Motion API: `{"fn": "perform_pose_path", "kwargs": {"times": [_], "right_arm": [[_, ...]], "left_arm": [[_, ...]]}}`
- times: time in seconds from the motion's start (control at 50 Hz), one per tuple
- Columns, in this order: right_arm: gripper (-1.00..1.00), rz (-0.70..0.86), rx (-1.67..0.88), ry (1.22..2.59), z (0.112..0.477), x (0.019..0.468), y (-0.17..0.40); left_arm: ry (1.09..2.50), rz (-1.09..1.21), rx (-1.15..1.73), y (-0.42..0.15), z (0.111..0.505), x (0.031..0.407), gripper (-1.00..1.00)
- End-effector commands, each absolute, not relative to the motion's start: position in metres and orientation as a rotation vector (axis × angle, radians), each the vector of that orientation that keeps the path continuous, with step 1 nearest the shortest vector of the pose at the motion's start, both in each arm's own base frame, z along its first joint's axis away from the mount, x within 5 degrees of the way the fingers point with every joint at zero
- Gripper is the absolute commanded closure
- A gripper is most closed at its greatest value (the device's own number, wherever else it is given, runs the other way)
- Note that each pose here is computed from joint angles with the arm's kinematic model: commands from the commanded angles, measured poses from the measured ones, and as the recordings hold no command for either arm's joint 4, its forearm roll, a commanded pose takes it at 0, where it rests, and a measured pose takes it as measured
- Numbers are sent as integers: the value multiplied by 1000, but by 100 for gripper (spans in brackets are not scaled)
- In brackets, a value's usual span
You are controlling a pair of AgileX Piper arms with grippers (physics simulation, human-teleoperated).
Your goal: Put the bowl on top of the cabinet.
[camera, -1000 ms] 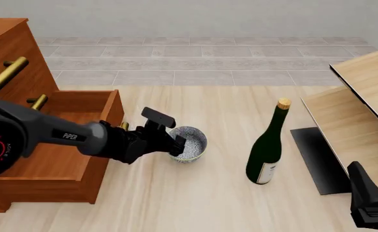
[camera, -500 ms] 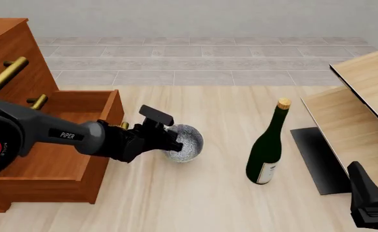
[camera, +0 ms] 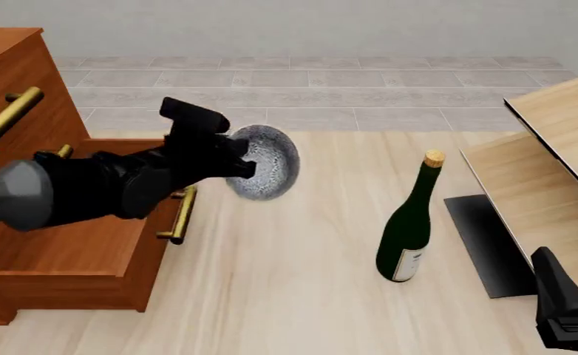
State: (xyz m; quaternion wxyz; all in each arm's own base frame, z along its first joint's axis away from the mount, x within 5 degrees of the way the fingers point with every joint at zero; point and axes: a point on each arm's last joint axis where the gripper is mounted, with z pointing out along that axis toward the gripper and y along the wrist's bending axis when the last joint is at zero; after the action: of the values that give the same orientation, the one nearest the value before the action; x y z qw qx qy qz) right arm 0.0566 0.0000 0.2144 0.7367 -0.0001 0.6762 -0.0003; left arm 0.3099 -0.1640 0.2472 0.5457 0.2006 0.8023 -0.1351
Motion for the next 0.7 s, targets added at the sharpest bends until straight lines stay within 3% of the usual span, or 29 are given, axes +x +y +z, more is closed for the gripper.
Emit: {"fn": "perform_pose_path", "kwargs": {"times": [0.02, 0.7], "right_arm": [[-100, -1, 0, 1485, 214, 57, 0], [-100, -1, 0, 1485, 214, 57, 0]], "left_arm": [[1752, -360, 394, -136, 314, 266, 100], [1474, -249, 53, -30, 455, 159, 100]]}}
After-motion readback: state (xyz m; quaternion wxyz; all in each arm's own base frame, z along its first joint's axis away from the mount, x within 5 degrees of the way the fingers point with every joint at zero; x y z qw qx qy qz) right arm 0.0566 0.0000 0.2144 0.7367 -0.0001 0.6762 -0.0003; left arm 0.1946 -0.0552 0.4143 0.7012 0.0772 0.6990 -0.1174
